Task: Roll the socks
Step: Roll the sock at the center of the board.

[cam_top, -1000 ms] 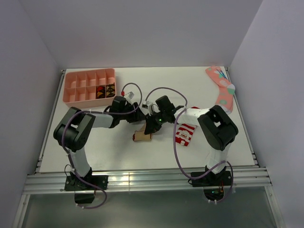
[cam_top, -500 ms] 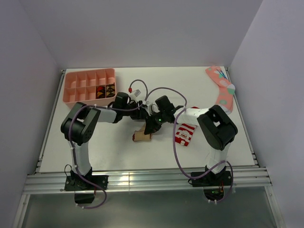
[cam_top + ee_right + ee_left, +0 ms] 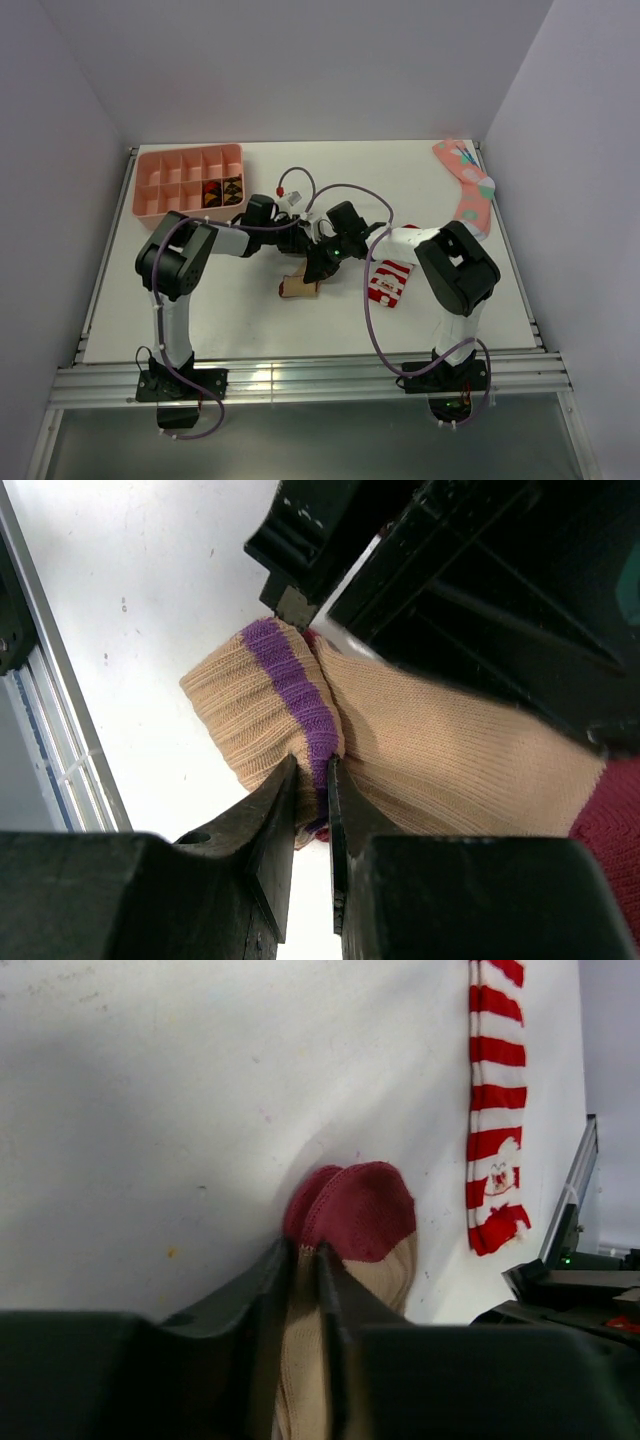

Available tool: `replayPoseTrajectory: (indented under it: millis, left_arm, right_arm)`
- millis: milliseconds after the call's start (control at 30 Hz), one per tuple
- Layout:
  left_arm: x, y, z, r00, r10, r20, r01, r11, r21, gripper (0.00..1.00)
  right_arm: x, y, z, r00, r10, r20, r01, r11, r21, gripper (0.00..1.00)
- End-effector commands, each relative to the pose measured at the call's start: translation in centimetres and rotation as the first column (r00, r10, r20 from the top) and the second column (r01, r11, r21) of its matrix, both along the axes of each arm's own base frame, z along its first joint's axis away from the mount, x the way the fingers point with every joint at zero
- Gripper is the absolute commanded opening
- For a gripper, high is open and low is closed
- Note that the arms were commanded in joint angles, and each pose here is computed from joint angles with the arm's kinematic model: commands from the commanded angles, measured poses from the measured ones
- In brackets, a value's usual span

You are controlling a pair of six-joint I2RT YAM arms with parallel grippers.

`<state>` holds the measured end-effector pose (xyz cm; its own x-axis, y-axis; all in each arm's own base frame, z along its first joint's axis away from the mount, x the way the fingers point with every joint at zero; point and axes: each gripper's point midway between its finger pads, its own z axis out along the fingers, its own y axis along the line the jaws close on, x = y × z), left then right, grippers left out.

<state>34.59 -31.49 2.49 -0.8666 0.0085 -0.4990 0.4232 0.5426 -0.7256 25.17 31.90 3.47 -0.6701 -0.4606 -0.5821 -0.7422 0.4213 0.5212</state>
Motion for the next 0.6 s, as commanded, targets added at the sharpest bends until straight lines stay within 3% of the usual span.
replayPoseTrajectory:
  millis: [0,133,333,567]
  left_arm:
    - [-1.5,0.1,-2.1,0.998,-0.033,-0.053,0.035,0.999,0.041,0.19]
    - [-0.9,0.6,-2.0,0.999,0.012,-0.047,-0.010,0.999,0.052,0.01]
    - [1.1,2.9,-1.1,0.986,0.165,0.001,-0.165,0.982,0.096,0.00]
    - [3.8,7.3,1.2,0.924,0.371,0.090,-0.381,0.910,0.161,0.00]
  right_arm:
    - [-0.7,-0.4,-1.8,1.000,0.008,-0.024,-0.010,0.998,-0.066,0.11]
    - [-0.8,-0.5,-1.9,1.000,0.010,-0.026,-0.011,0.998,-0.067,0.11]
    - [-0.8,-0.4,-1.5,0.999,0.020,-0.025,-0.022,0.998,-0.062,0.11]
    - [-0.5,0.1,-0.3,0.998,0.061,-0.011,-0.061,0.997,-0.046,0.11]
